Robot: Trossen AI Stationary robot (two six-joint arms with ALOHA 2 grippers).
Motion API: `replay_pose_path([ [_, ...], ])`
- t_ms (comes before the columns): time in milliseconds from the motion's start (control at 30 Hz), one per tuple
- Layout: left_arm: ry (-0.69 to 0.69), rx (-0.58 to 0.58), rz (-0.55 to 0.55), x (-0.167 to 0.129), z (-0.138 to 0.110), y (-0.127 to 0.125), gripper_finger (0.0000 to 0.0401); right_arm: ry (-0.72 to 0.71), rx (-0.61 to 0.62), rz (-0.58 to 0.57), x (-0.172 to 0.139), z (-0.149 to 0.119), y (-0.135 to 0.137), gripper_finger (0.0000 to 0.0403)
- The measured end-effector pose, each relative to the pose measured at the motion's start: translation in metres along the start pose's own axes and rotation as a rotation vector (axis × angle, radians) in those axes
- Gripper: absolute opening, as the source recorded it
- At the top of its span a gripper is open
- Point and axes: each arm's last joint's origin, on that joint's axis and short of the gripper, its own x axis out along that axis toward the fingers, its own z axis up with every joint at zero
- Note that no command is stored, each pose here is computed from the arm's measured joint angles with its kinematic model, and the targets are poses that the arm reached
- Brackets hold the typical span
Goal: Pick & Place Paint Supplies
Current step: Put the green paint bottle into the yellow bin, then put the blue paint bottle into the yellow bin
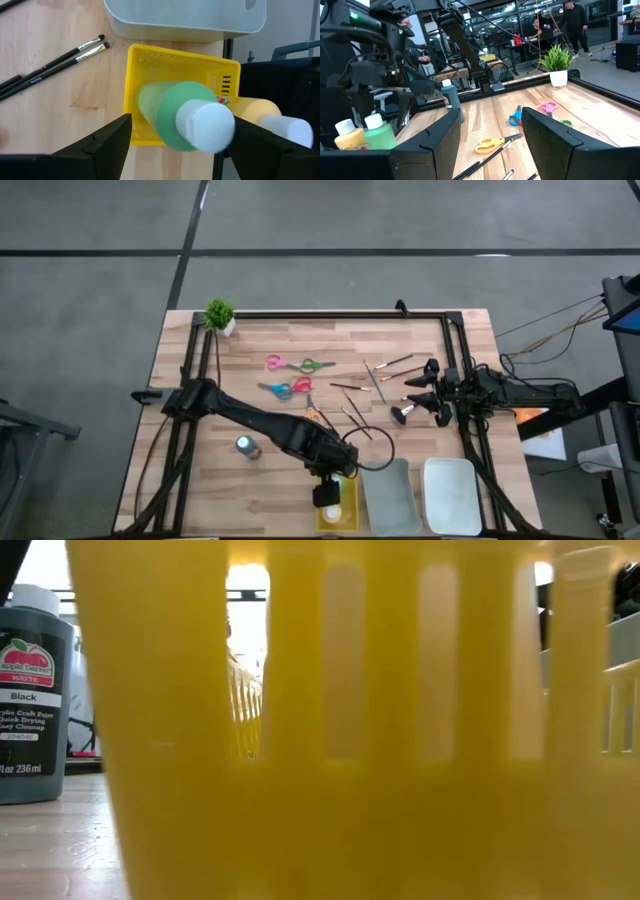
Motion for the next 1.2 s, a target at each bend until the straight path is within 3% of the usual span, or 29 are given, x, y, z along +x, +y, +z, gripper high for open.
replay_pose_path([
  [500, -0.133, -0.021, 0.041, -0.059, -0.008, -0.008, 0.0304, -0.001, 0.0, 0.0, 0.0, 0.0, 0.0, 0.0207],
  [800, -0.097, -0.151, 0.175, -0.072, -0.024, -0.006, 0.0304, 0.0, 0.0, 0.0, 0.0, 0.0, 0.0, 0.0207],
  [1033, -0.045, -0.328, 0.27, -0.082, -0.039, 0.0, 0.0304, -0.001, 0.0, 0.0, 0.0, 0.0, 0.0, 0.0207],
  [1200, -0.03, -0.333, 0.331, -0.089, -0.046, 0.003, 0.0304, 0.0, 0.0, 0.0, 0.0, 0.0, 0.0, 0.0207],
])
